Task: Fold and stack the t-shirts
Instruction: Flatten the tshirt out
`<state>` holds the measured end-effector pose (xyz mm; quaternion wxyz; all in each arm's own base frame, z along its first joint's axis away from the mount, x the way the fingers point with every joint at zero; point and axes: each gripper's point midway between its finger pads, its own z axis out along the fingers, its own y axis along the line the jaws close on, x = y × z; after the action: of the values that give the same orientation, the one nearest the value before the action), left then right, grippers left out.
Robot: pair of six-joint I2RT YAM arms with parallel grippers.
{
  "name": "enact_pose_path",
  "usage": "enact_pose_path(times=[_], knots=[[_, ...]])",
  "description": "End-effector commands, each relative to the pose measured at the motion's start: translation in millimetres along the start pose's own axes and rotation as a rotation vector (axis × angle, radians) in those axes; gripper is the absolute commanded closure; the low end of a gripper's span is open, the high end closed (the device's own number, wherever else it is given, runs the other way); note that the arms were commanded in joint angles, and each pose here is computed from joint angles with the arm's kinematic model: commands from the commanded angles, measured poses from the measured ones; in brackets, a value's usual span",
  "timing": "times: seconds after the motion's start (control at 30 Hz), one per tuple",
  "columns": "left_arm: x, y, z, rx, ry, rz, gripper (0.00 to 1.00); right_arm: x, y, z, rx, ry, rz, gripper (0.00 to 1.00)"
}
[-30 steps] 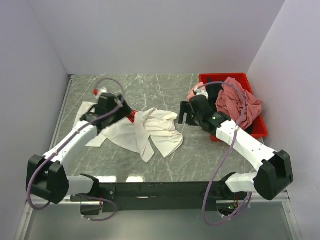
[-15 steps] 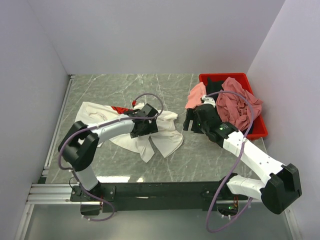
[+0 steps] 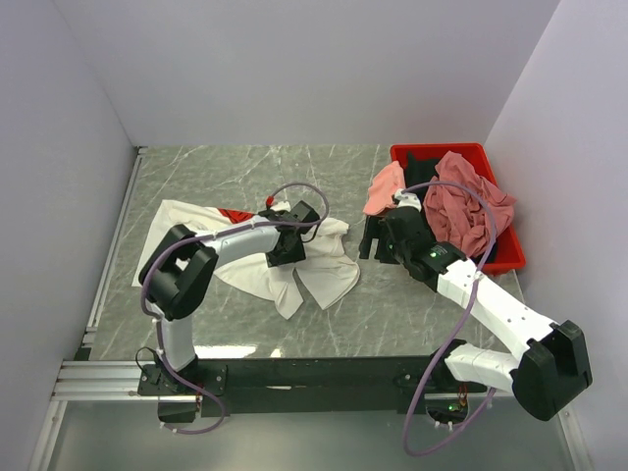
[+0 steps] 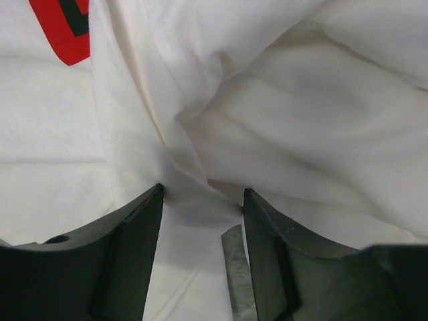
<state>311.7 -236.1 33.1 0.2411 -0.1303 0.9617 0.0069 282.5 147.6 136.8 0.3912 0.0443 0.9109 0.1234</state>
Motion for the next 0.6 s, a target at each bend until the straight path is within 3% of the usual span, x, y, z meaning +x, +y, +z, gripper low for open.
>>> enact_pose_path(times=[0.0, 0.13, 0.3, 0.57], knots=[[-4.4, -2.2, -3.2, -0.02, -0.021, 0.007, 0.46, -8.7, 0.4, 1.7, -0.01, -0.038, -0.002, 0.1], [-3.5, 2.4, -1.6, -0.046, -0.016, 0.013, 0.62, -8.5, -0.2, 3.2, -0.007, -0.033, -0.015, 0.1], [-5.8, 1.0, -9.4, -0.025, -0.021, 0.009, 0.92, -9.2, 0.6, 2.6, -0.014, -0.038, -0.018, 0.11], [-17.9, 6.4, -39.8, 0.031, -0.064, 0.004, 0.99, -5.8, 2.4, 5.7, -0.024, -0.019, -0.038, 0.12]])
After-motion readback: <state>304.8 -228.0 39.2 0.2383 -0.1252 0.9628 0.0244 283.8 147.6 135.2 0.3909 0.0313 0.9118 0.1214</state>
